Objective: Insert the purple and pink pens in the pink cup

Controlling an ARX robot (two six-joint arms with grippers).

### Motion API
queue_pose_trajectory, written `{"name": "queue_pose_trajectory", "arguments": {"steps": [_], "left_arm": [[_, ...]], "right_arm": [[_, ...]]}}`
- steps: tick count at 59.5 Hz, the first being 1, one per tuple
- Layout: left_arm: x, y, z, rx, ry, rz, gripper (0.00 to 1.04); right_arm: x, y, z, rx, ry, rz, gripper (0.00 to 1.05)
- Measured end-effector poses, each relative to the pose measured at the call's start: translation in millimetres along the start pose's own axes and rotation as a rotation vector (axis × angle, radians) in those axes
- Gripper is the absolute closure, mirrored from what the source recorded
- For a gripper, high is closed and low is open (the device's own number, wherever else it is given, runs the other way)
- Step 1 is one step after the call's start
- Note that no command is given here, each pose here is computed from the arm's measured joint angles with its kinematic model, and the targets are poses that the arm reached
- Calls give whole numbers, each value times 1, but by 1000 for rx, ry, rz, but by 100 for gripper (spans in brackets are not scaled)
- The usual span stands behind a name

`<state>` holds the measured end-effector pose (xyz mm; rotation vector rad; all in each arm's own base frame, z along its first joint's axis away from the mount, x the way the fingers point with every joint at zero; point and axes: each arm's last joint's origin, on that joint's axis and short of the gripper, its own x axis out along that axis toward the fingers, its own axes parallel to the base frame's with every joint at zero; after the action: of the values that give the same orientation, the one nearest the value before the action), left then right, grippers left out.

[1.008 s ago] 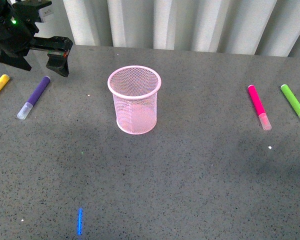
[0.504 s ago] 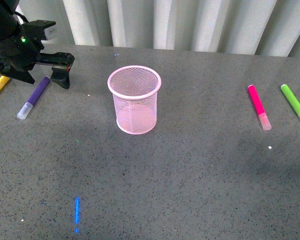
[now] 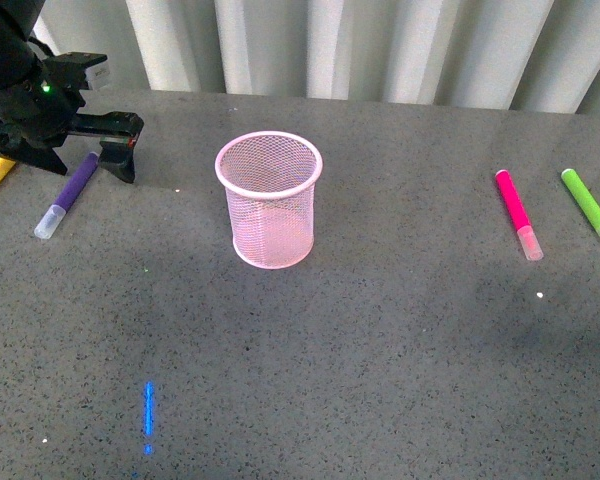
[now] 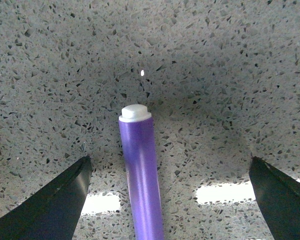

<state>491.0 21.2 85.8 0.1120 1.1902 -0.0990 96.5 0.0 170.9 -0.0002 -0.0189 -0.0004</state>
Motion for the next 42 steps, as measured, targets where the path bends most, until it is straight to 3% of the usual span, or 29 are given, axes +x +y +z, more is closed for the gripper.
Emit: {"name": "queue_pose_trajectory", "arguments": {"steps": [8, 27, 42], "left_arm": [[0, 5, -3, 0, 28, 20, 41], [0, 4, -6, 29, 56, 11, 90], [-5, -2, -15, -6, -33, 49, 93]], "right_arm": [[0, 0, 0, 0, 0, 0, 7], [0, 0, 0, 0, 0, 0, 7], [0, 0, 0, 0, 0, 0, 7]]}}
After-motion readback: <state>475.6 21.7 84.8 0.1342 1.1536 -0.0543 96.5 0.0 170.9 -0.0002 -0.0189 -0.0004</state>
